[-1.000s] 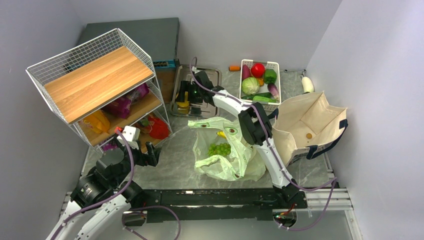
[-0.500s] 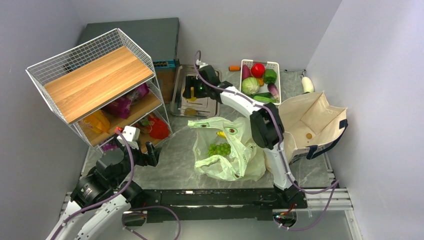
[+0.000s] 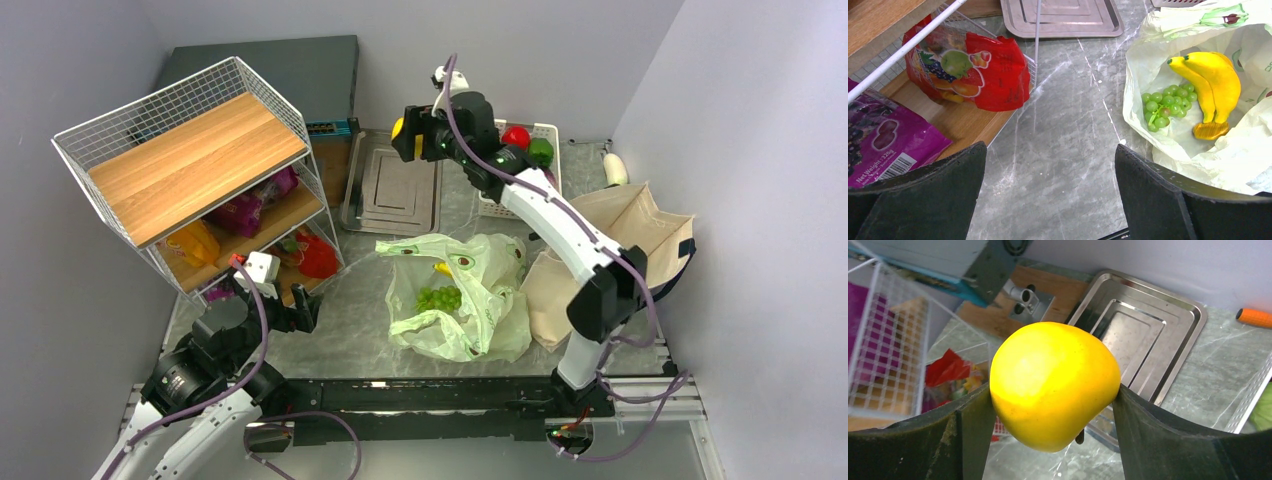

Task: Place the food into the grocery bag and tie it
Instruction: Place the fake fruit in the grocery bag.

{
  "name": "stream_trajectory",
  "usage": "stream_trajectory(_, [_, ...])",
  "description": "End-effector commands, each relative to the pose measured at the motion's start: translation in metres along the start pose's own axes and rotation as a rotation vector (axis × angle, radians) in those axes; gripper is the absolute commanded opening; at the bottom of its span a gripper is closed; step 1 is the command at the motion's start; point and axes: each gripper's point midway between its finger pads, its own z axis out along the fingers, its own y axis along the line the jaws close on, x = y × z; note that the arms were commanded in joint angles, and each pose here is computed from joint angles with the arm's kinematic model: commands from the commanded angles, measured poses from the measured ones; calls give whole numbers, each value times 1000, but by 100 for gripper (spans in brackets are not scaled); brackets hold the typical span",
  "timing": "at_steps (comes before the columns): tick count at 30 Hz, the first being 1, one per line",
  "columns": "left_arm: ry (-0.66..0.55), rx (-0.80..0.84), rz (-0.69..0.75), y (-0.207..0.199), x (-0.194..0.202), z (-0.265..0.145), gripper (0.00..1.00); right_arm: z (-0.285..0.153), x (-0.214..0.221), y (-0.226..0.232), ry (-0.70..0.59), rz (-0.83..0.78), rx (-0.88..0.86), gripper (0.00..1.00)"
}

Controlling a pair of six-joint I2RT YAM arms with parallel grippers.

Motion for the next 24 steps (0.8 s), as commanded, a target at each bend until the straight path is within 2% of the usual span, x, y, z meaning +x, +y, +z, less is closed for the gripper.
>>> stream_trajectory(1, [-31, -2, -3, -1, -8, 3, 99, -49, -11, 28, -6, -39, -81, 55])
stream_trajectory(6, [-27, -3, -2, -1, -8, 3, 99, -105, -5, 74, 3, -112, -176, 55])
stream_trajectory(11, [-22, -4, -1, -1, -7, 4, 99, -146, 28, 106, 76, -143, -262, 55])
stream_trajectory(17, [-20, -2, 1, -1, -7, 5, 99, -177, 74, 107, 169, -84, -304, 55])
stream_trajectory(24, [-13, -1, 4, -2, -6, 6, 99, -174, 129, 93, 285, -96, -214, 55])
